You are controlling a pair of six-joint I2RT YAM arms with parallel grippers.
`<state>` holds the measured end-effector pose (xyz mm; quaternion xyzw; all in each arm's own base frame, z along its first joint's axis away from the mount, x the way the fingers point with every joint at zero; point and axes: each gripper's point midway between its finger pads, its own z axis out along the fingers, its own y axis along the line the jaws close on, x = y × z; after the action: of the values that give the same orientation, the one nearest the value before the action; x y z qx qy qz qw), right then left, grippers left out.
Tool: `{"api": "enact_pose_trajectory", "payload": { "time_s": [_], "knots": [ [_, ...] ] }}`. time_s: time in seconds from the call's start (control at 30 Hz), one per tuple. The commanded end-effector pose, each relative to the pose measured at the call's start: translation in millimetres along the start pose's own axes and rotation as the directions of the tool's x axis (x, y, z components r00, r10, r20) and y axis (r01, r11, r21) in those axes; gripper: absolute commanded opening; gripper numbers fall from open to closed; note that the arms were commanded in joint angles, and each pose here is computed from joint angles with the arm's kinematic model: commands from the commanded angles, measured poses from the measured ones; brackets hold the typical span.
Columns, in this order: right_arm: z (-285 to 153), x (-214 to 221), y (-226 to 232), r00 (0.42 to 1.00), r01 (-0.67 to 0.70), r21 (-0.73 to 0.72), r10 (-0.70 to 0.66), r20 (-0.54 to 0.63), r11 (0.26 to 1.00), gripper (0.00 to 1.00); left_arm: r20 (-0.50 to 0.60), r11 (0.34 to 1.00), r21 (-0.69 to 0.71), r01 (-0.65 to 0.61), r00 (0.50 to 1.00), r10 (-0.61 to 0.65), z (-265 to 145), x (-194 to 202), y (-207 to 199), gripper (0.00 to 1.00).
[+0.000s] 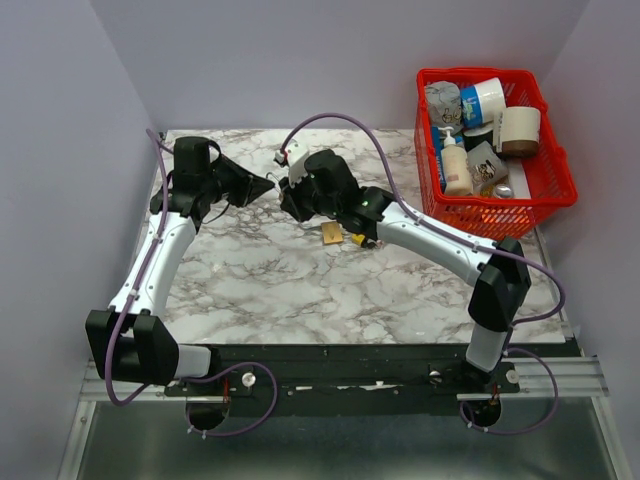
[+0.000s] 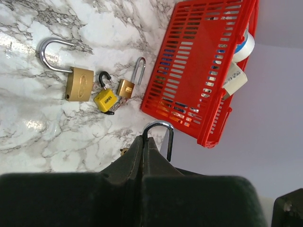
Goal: Lock with the key
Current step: Lock the lock.
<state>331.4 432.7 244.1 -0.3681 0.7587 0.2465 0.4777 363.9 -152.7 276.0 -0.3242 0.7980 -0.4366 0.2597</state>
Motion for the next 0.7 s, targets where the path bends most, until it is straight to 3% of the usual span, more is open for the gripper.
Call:
{"api": "enact_pose_trajectory", "payload": {
  "time_s": [0.0,0.03,0.1,0.13,0.17,0.3,0.33,0.4,0.43,0.5,0.53,0.57,0.63,0.67],
  "knots": [
    [-6.6,-25.7,7.6,0.997,0.026,-0.023,-0.025,0.069,0.999,0.01,-0.028,0.999,0.033,0.021,0.999,-0.02,-6.1,8.5,-2.3,0.27],
    [-9.9,-27.6,10.7,0.996,0.045,-0.043,-0.042,0.076,0.998,0.01,-0.024,0.999,0.036,0.017,1.0,-0.016,-7.0,8.0,-2.4,0.48],
    [-16.9,-29.4,14.0,0.995,0.059,-0.063,-0.054,0.083,0.996,0.01,-0.011,0.999,0.047,-0.015,1.0,0.015,-12.0,5.6,-4.0,0.69],
    [-25.9,-31.6,16.7,0.995,0.057,-0.087,-0.049,0.091,0.995,0.01,-0.004,0.998,0.047,-0.044,0.999,0.044,-14.4,4.2,-3.7,0.93],
    [-32.4,-31.8,18.4,0.995,0.054,-0.106,-0.045,0.092,0.993,0.01,0.01,0.997,0.031,-0.065,0.998,0.065,-21.9,-0.2,-2.0,0.99],
    [-68.6,-25.5,27.7,0.996,0.056,-0.24,-0.037,0.08,0.969,0.01,0.08,0.969,0.025,-0.246,0.967,0.243,-53.3,-24.2,7.4,0.99],
    [-77.5,-22.8,35.4,0.995,0.069,-0.295,-0.046,0.084,0.953,0.01,0.099,0.928,0.044,-0.369,0.926,0.364,-60.0,-27.9,6.8,0.99],
    [-97.6,-13.9,33.8,0.993,0.108,-0.328,-0.082,0.09,0.939,0.01,0.158,0.83,0.113,-0.546,0.835,0.528,-77.2,-33.9,-2.2,0.99],
    [-106.1,-10.2,39.4,0.991,0.123,-0.373,-0.094,0.094,0.92,0.01,0.153,0.72,0.172,-0.672,0.741,0.654,-82.9,-25.2,-4.8,0.99],
    [-126.1,-2.7,40.4,0.987,0.158,-0.412,-0.128,0.101,0.897,0.01,0.176,0.58,0.227,-0.782,0.619,0.766,-95.4,-10.7,-10.5,0.99],
    [-134.4,0.5,46.8,0.984,0.174,-0.455,-0.14,0.108,0.873,0.01,0.176,0.464,0.329,-0.823,0.536,0.825,-104.4,9.7,-15.7,0.99],
    [-141.4,3.9,49.4,0.981,0.193,-0.475,-0.159,0.112,0.858,0.01,0.217,0.301,0.34,-0.891,0.386,0.897,-112.9,21.9,-11.8,0.99],
    [-160.8,11.1,57.5,0.968,0.251,-0.525,-0.22,0.123,0.813,0.01,0.27,0.134,0.383,-0.914,0.249,0.93,-123.7,41.3,-8.6,0.94],
    [-165.0,14.2,59.1,0.965,0.26,-0.536,-0.232,0.12,0.803,0.01,0.31,-0.013,0.382,-0.924,0.115,0.944,-132.1,55.2,-0.4,0.93]
  ]
}}
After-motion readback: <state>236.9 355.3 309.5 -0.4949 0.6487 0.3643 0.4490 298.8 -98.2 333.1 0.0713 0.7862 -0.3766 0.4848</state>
